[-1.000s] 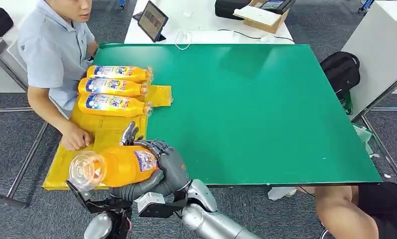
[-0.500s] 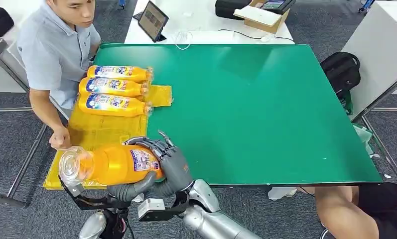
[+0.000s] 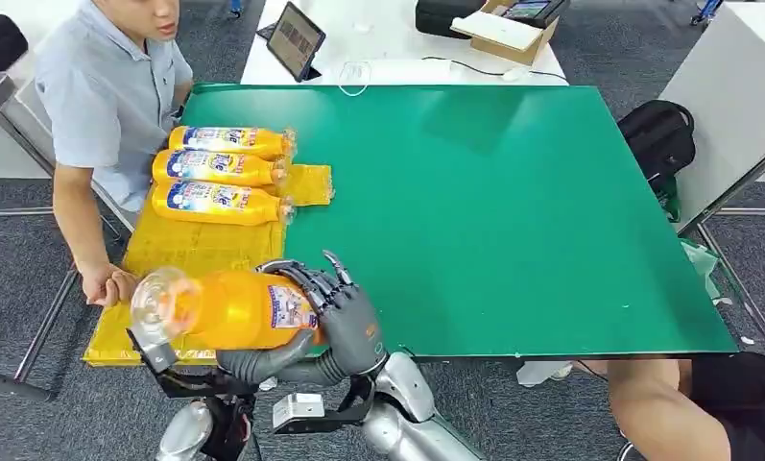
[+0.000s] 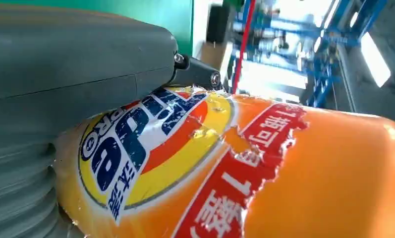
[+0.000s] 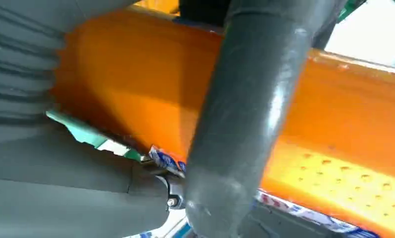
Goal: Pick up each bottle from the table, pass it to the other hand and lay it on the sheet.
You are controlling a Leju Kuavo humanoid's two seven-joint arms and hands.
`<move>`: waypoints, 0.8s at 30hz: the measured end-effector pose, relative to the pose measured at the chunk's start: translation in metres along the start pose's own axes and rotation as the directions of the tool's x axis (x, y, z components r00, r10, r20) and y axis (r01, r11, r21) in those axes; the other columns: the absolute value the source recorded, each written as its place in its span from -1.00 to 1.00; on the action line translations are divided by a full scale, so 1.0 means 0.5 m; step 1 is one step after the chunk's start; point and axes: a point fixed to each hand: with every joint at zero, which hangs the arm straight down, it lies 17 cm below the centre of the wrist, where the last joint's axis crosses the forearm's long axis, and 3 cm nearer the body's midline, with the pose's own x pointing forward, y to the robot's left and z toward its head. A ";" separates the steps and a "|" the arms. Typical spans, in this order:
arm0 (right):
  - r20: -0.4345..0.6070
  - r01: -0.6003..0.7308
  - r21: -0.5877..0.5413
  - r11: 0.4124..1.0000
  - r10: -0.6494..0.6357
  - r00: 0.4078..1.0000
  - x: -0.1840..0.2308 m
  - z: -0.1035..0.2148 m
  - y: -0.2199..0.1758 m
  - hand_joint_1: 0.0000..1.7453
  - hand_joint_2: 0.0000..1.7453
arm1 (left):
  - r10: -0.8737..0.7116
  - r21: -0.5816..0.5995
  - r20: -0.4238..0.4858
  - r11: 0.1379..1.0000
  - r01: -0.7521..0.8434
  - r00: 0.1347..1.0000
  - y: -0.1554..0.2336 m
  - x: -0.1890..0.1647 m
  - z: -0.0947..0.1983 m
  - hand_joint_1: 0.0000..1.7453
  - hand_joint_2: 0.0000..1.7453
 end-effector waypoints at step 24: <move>-0.144 0.352 -0.193 0.916 -0.381 0.913 -0.017 -0.012 -0.041 -1.00 -1.00 | -0.252 0.322 -0.155 0.901 0.290 0.955 0.211 -0.081 -0.027 1.00 1.00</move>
